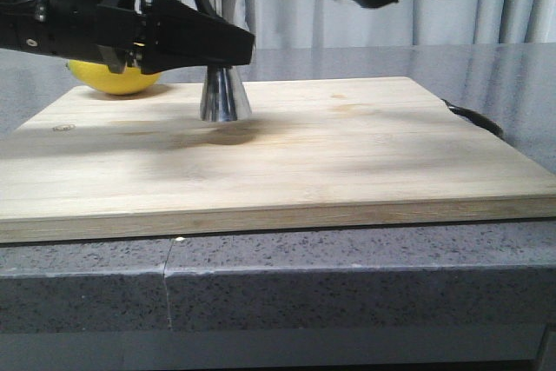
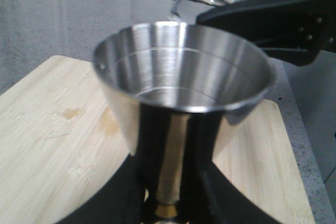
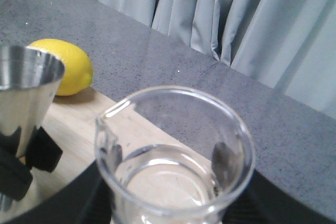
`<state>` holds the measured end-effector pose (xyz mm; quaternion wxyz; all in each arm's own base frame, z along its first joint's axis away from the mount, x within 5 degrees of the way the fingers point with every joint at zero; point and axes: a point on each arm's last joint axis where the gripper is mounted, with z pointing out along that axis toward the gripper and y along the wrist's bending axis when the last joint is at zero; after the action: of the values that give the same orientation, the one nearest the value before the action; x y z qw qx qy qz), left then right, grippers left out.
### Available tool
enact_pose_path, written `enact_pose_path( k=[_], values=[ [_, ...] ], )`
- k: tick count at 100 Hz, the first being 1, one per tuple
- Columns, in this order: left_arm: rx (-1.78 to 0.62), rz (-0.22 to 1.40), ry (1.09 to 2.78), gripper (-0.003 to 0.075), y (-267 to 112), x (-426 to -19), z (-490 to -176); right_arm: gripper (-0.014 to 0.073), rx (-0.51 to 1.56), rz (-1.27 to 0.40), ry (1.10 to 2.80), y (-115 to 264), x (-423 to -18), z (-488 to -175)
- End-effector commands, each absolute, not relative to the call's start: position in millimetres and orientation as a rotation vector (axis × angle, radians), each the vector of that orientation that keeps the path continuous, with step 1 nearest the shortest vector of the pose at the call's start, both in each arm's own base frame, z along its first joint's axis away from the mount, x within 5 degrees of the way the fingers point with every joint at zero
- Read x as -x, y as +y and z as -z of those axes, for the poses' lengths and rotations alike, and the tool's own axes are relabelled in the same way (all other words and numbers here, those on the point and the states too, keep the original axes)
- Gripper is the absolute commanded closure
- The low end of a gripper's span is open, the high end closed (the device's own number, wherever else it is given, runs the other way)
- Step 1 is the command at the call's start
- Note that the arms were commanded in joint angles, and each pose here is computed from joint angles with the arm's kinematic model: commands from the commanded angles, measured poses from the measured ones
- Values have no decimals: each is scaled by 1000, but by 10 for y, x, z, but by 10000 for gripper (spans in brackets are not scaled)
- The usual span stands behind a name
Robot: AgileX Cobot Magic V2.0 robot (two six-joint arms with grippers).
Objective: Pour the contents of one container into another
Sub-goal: 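Move the jigger toward the board center with the left gripper, raise the beaker above it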
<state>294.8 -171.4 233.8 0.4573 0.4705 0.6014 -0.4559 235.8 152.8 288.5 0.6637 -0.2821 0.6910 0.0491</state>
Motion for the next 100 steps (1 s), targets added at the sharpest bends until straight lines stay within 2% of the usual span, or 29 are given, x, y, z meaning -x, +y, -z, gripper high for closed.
enact_pose_path(
  k=[1,42,100],
  values=[
    [-1137,1212,1334,734,-1776,-2867,-2625,376,626,-64,1430,1517,-2407,-3179],
    [-1159,1244,1345,734,-1842,-2817,-2614,376,813,18,1342,1593,-2519,-3518],
    [-1168,1258,1364,734,-1844,-2806,-2602,377,1006,139,1234,1759,-2672,-3682]
  ],
)
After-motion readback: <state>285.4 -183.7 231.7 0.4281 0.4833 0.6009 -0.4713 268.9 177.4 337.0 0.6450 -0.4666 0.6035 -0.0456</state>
